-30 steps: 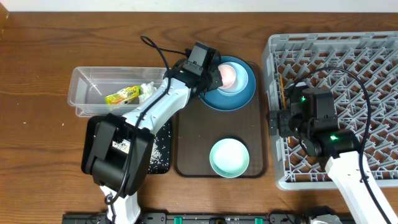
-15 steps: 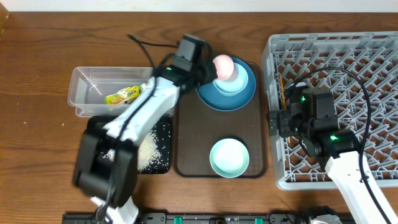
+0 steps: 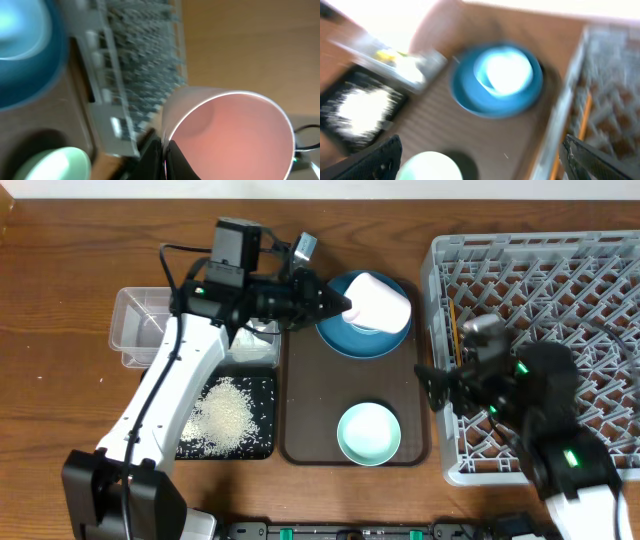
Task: Sort waste into correct bins and load items into the dishwasher rack
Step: 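Tilt the cup toward the right gripper and grasp it with right gripper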
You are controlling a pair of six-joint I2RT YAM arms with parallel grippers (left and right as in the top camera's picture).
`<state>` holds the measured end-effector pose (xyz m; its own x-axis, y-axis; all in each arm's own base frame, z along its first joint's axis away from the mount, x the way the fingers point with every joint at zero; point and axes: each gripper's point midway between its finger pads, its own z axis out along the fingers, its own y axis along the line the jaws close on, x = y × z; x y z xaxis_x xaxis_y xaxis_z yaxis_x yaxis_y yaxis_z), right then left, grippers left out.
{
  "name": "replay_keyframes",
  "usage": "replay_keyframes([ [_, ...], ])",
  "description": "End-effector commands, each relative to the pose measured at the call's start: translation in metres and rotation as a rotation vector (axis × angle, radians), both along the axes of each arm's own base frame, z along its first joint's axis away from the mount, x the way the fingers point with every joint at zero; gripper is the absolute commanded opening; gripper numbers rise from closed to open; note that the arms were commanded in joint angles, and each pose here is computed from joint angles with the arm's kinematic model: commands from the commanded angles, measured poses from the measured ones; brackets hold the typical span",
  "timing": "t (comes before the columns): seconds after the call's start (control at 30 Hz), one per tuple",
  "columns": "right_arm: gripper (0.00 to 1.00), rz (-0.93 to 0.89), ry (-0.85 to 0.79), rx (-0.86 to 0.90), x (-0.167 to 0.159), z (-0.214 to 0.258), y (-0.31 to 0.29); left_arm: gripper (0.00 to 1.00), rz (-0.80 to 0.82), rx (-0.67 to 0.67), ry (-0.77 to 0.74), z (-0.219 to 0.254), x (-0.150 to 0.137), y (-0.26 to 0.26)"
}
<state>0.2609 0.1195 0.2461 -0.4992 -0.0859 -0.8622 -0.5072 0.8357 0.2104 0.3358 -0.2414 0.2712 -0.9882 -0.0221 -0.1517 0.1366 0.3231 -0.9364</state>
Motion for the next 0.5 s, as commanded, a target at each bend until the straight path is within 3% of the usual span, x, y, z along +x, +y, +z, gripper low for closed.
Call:
replay_keyframes([
  [0.0,0.99,0.176,-0.161,0.087,-0.041,0.050,0.021,0.06,-0.164,-0.177,-0.017,0.035,-0.028,-0.002],
  [0.17,0.99,0.197,-0.218,0.105,-0.062,0.064,0.020,0.06,-0.284,-0.258,0.007,0.049,-0.053,-0.015],
  [0.47,0.99,0.358,-0.205,0.153,-0.069,0.065,0.041,0.06,-0.402,-0.258,0.018,0.049,-0.085,-0.047],
])
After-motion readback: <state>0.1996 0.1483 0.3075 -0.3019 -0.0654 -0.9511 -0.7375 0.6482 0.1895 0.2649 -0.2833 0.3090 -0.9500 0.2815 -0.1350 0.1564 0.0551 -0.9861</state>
